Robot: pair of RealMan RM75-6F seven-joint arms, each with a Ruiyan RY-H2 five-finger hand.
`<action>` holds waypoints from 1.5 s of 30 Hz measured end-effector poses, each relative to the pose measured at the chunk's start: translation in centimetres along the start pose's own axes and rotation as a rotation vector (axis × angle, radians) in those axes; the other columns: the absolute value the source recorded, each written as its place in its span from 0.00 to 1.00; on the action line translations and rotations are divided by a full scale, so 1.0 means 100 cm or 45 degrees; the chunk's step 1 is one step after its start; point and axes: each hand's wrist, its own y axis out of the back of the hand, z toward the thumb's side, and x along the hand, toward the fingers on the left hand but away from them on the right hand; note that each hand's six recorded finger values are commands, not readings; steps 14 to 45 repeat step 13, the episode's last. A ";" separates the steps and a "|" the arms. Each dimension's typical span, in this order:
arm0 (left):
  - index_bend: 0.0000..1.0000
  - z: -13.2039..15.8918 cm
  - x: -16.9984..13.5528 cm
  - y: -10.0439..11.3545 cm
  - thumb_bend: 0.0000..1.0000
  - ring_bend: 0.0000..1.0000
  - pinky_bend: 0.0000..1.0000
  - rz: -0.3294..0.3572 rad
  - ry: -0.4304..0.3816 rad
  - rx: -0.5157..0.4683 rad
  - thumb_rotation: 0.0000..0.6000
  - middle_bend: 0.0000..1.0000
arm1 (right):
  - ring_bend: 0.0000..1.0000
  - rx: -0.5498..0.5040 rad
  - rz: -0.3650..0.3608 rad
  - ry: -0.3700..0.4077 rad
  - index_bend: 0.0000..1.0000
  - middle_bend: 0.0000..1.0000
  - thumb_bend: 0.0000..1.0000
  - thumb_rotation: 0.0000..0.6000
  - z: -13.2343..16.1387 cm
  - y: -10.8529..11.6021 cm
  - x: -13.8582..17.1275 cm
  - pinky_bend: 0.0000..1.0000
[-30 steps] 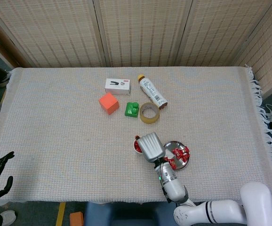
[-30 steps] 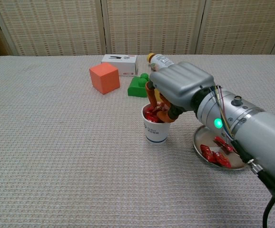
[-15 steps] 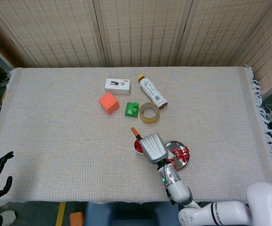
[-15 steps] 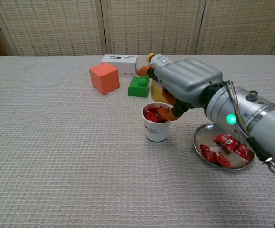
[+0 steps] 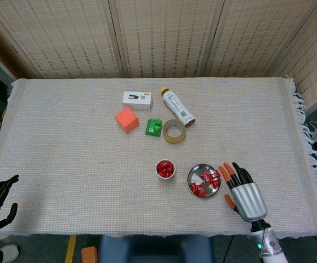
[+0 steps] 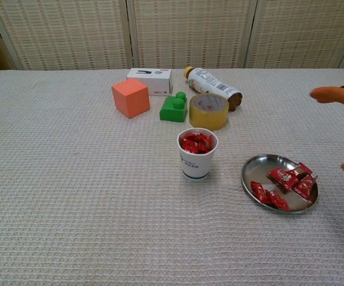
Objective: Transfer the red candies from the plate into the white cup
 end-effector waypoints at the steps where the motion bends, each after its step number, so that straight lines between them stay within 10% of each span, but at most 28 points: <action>1: 0.00 0.000 0.001 -0.001 0.53 0.08 0.28 -0.001 0.004 0.005 1.00 0.10 | 0.00 0.007 -0.005 -0.024 0.00 0.00 0.23 1.00 -0.011 -0.002 0.010 0.04; 13: 0.00 0.003 0.004 -0.006 0.50 0.03 0.20 0.018 0.009 0.051 1.00 0.05 | 0.00 0.036 -0.079 -0.134 0.00 0.00 0.20 1.00 -0.074 0.021 0.081 0.00; 45: 0.00 0.003 0.004 -0.006 0.50 0.03 0.20 0.018 0.009 0.051 1.00 0.05 | 0.00 0.036 -0.079 -0.134 0.00 0.00 0.20 1.00 -0.074 0.021 0.081 0.00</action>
